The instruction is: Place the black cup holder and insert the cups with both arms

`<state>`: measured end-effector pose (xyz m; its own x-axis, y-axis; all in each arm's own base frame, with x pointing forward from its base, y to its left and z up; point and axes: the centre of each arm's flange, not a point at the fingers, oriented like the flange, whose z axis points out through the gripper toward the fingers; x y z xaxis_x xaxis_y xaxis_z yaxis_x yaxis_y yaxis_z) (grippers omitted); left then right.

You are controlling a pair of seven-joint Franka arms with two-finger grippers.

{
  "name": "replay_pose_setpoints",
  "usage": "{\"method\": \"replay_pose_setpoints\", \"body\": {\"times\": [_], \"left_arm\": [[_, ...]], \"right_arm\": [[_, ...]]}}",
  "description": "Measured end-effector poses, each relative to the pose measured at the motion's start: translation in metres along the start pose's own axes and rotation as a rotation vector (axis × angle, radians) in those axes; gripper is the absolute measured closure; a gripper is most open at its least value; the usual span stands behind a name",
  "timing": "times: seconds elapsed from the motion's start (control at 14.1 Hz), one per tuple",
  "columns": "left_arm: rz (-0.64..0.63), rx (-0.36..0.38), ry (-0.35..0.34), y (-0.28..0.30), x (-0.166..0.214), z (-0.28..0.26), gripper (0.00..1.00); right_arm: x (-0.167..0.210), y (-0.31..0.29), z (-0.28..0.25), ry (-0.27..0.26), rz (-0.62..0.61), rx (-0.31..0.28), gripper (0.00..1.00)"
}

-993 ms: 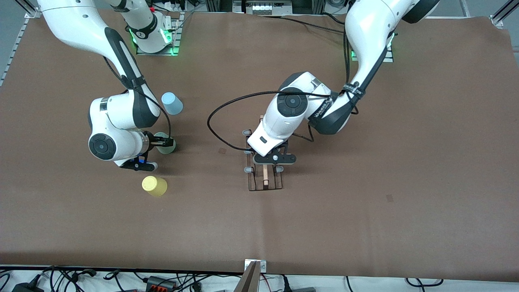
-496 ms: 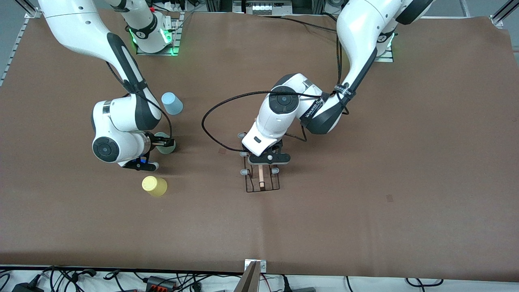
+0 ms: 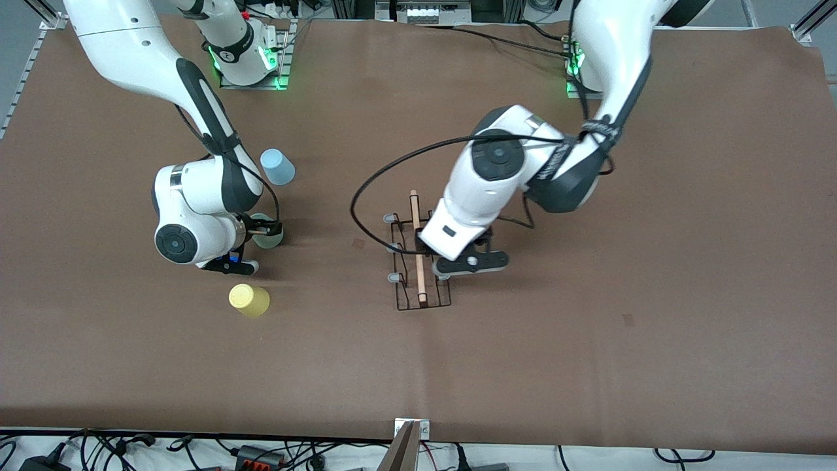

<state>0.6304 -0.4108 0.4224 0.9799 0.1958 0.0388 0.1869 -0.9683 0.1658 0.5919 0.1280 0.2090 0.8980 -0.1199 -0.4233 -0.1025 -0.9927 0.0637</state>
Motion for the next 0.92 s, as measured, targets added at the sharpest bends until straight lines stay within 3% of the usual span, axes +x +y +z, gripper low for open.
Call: {"method": "replay_pose_setpoints", "body": {"times": [0.07,0.14,0.5,0.71,0.92], "left_arm": [[-0.008,0.015,0.0,-0.013,0.007,-0.016,0.03],[-0.027,0.034,0.0,-0.029,0.016,-0.033,0.0],[-0.195,0.125,0.019,-0.157,0.074,-0.131,0.0],[-0.195,0.233,0.019,-0.199,0.069,-0.173,0.0],[-0.174,0.261,0.041,-0.221,0.073,-0.193,0.0]], "right_arm": [[0.0,0.0,-0.002,0.003,0.002,0.004,0.24],[0.001,0.0,-0.007,0.009,0.002,0.008,0.35],[-0.003,-0.013,-0.095,0.029,-0.019,0.039,0.35],[-0.026,-0.049,-0.164,0.051,-0.073,0.156,0.35],[-0.06,-0.115,-0.186,0.061,-0.1,0.179,0.35]]}}
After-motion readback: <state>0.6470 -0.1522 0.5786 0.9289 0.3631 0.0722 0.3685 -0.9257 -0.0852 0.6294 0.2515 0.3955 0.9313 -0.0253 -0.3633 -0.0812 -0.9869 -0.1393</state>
